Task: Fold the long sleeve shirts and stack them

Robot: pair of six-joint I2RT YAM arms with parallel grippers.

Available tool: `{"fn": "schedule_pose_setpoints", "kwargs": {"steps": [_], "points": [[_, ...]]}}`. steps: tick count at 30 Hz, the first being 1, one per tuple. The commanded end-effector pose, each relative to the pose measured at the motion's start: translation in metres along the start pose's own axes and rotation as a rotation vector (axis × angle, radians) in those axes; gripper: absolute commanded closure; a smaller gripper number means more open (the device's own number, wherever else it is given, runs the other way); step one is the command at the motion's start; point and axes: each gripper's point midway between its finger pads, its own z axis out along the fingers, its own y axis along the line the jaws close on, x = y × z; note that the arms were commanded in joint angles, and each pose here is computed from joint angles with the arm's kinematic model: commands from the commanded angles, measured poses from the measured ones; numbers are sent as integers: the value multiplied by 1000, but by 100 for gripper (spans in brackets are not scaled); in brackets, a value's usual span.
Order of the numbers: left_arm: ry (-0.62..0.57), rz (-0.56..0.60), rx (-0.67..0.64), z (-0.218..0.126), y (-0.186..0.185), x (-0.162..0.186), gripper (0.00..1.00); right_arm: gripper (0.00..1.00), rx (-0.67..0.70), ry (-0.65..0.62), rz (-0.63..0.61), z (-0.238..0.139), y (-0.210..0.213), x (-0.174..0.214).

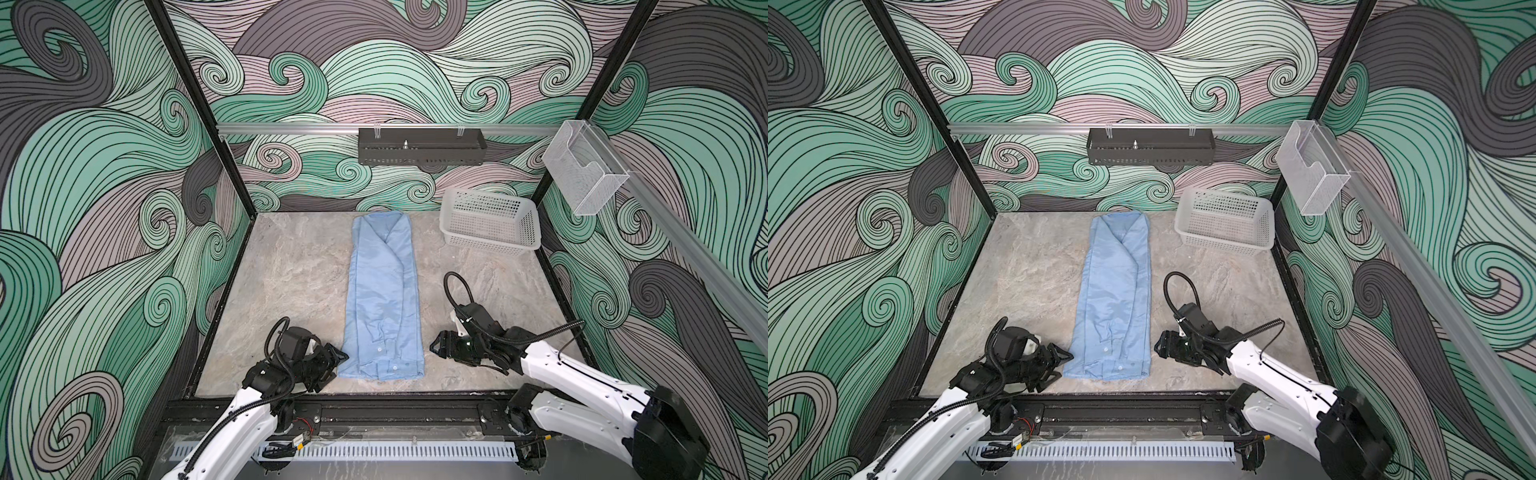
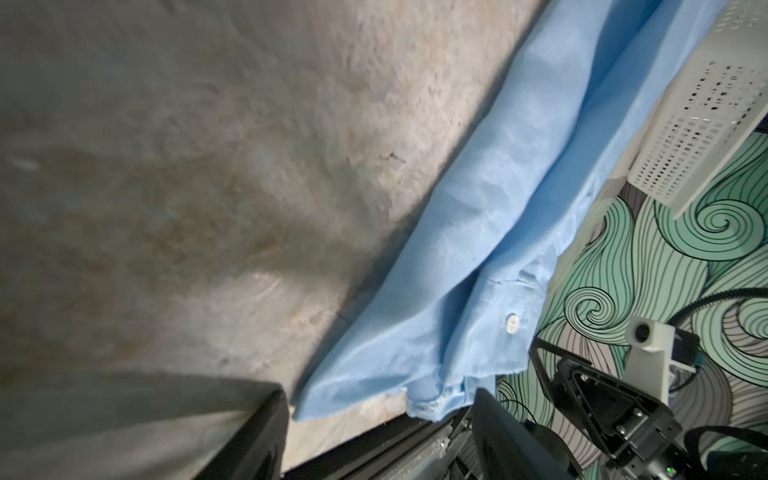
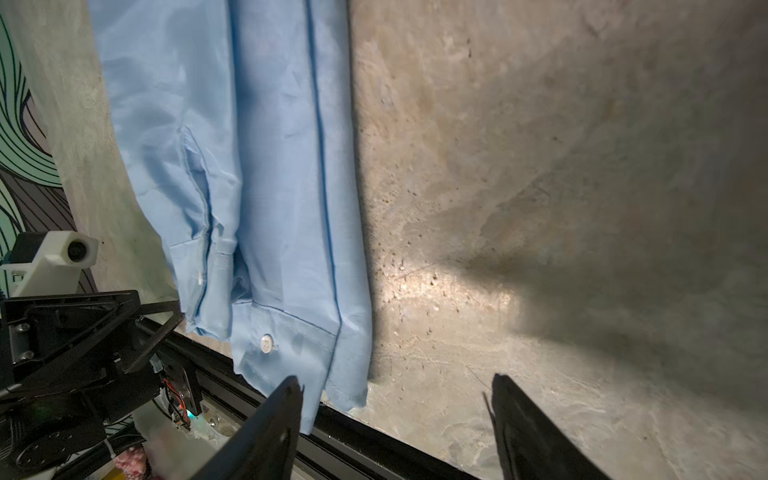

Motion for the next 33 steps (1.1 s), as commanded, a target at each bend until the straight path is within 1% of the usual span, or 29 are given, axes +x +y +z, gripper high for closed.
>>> {"fn": "schedule_pose_setpoints", "kwargs": {"steps": [1, 4, 8, 14, 17, 20, 26, 29, 31, 32, 33], "points": [[45, -21, -106, 9, 32, 8, 32, 29, -90, 7, 55, 7, 14, 3], [51, -28, -105, 14, 37, 9, 34, 29, -111, 25, 69, 15, 17, 8], [41, -32, -71, 19, 35, 6, 46, 29, -135, 57, 95, 30, 21, 15], [38, -20, -48, 22, 29, 3, 55, 28, -158, 96, 92, 46, 32, 26], [38, -13, -29, 23, 24, 2, 61, 28, -170, 110, 94, 50, 38, 30], [37, 1, -14, 25, 16, 0, 63, 27, -164, 124, 102, 53, 37, 36], [51, 27, -2, 28, 6, -1, 73, 23, -145, 124, 125, 51, 29, 43], [54, 41, 12, 30, 2, -1, 78, 26, -142, 127, 142, 54, 28, 44], [62, 48, 19, 31, -1, -1, 82, 31, -157, 135, 152, 59, 33, 44], [65, 50, 15, 31, -2, 0, 100, 35, -162, 138, 154, 63, 36, 45], [67, 51, 8, 31, -2, 0, 100, 39, -169, 141, 159, 66, 39, 45]]}}
